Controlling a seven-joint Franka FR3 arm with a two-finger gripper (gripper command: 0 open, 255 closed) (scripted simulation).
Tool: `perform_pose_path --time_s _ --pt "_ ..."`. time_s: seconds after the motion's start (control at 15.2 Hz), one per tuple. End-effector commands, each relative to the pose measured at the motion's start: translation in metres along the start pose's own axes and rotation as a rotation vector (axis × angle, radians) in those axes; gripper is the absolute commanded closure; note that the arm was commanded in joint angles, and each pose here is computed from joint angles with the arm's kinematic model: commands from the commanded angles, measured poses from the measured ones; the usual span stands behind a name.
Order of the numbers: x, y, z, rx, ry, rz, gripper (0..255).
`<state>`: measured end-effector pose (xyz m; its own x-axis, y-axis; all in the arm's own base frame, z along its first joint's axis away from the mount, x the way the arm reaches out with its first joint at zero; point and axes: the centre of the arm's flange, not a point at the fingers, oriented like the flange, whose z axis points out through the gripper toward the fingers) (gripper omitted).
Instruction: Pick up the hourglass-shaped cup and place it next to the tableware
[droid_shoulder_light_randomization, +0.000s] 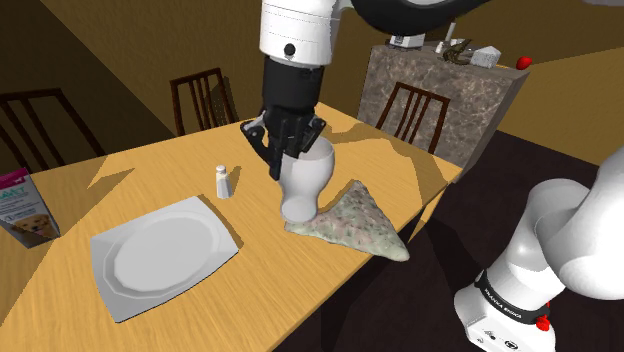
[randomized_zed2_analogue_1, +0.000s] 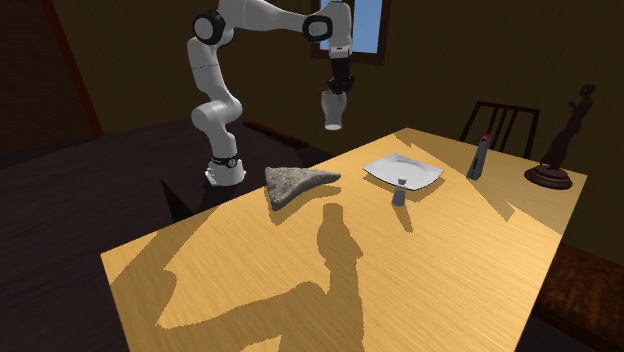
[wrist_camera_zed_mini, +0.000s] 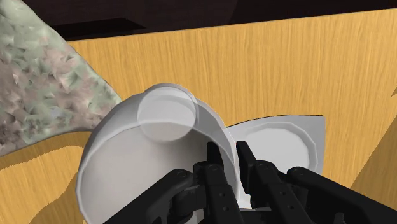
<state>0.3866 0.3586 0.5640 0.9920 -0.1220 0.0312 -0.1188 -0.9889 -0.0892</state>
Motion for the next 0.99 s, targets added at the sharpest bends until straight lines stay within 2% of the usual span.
perform_pose_path --time_s 0.0,0.92 --pt "-0.002 0.0 0.01 0.001 0.001 0.001 255" --pt "-0.004 0.007 0.084 0.001 0.001 0.001 255"
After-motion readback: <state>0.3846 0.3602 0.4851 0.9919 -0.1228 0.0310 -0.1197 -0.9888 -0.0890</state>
